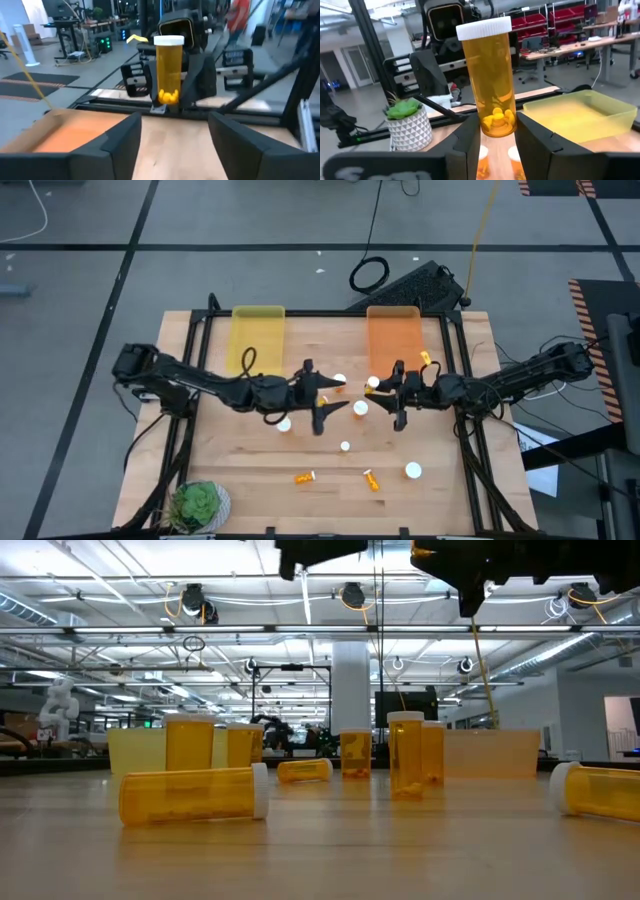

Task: Pick and place medicine bottles into bin by pill shape (circle, oval)
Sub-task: Put the small orange pill bottle into the orange bin

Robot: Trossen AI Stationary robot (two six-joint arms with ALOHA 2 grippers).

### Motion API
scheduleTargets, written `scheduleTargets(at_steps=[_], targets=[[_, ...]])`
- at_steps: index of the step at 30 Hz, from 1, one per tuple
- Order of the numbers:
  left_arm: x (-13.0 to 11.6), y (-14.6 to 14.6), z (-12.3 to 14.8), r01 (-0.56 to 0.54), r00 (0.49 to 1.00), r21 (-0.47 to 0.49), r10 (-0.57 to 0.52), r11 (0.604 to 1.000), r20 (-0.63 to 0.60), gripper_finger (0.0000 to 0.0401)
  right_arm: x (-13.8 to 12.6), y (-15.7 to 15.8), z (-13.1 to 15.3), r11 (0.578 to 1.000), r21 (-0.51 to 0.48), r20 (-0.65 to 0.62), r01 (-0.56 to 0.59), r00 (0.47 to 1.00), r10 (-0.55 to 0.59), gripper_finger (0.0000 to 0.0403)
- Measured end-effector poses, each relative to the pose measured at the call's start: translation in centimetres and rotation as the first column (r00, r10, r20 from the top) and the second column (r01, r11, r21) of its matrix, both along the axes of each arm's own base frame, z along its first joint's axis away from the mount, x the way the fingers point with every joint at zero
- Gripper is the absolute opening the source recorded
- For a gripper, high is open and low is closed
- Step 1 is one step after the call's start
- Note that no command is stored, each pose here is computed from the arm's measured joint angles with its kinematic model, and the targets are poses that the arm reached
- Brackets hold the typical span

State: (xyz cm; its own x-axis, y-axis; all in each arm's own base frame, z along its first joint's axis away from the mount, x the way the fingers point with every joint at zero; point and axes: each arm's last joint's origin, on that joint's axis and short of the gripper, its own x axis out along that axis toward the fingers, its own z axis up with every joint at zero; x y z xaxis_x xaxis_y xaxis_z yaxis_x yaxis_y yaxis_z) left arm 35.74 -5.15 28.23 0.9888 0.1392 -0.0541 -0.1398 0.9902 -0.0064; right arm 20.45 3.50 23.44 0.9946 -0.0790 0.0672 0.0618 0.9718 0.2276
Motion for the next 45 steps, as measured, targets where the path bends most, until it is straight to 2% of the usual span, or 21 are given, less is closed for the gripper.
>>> scheduleTargets(at_steps=[5, 9, 13, 20, 26, 33, 45], targets=[[1.6, 0.7, -0.1, 0.019, 0.995, -0.103, -0.009, 0.995, 0.096, 0.0256, 0.0, 0.0, 0.0, 1.000, 0.027, 0.006, -0.002, 1.000, 0.002, 0.0102], [3.3, 1.3, -0.3, 0.026, 0.993, -0.120, -0.012, 0.992, 0.117, 0.0257, 0.1, 0.0, 0.0, 0.999, 0.035, 0.018, -0.003, 1.000, 0.002, 0.0102], [4.5, 1.6, -0.2, 0.116, 0.987, -0.125, -0.100, 0.985, 0.126, 0.0257, 0.3, 0.1, 0.0, 0.999, 0.038, 0.023, -0.004, 1.000, 0.004, 0.0102], [4.8, 1.9, -0.3, 0.130, 0.987, -0.120, -0.117, 0.984, 0.111, 0.0251, 0.5, 0.1, -0.4, 0.999, 0.040, 0.006, -0.007, 1.000, 0.007, 0.0102], [4.9, 2.7, -0.8, 0.109, 0.993, -0.099, -0.105, 0.989, 0.053, 0.0215, 0.5, 0.1, -0.4, 0.999, 0.033, 0.005, -0.007, 1.000, 0.007, 0.0102], [4.9, 2.7, -0.8, 0.111, 0.993, -0.078, -0.107, 0.991, 0.046, 0.0181, 0.5, 0.1, -0.4, 1.000, 0.014, 0.003, -0.006, 1.000, 0.005, 0.0102], [5.1, 2.9, -1.2, 0.129, 0.991, -0.076, -0.125, 0.989, 0.050, 0.0167, 0.5, 0.1, -0.4, 1.000, -0.008, 0.002, -0.003, 1.000, 0.003, 0.0102]])
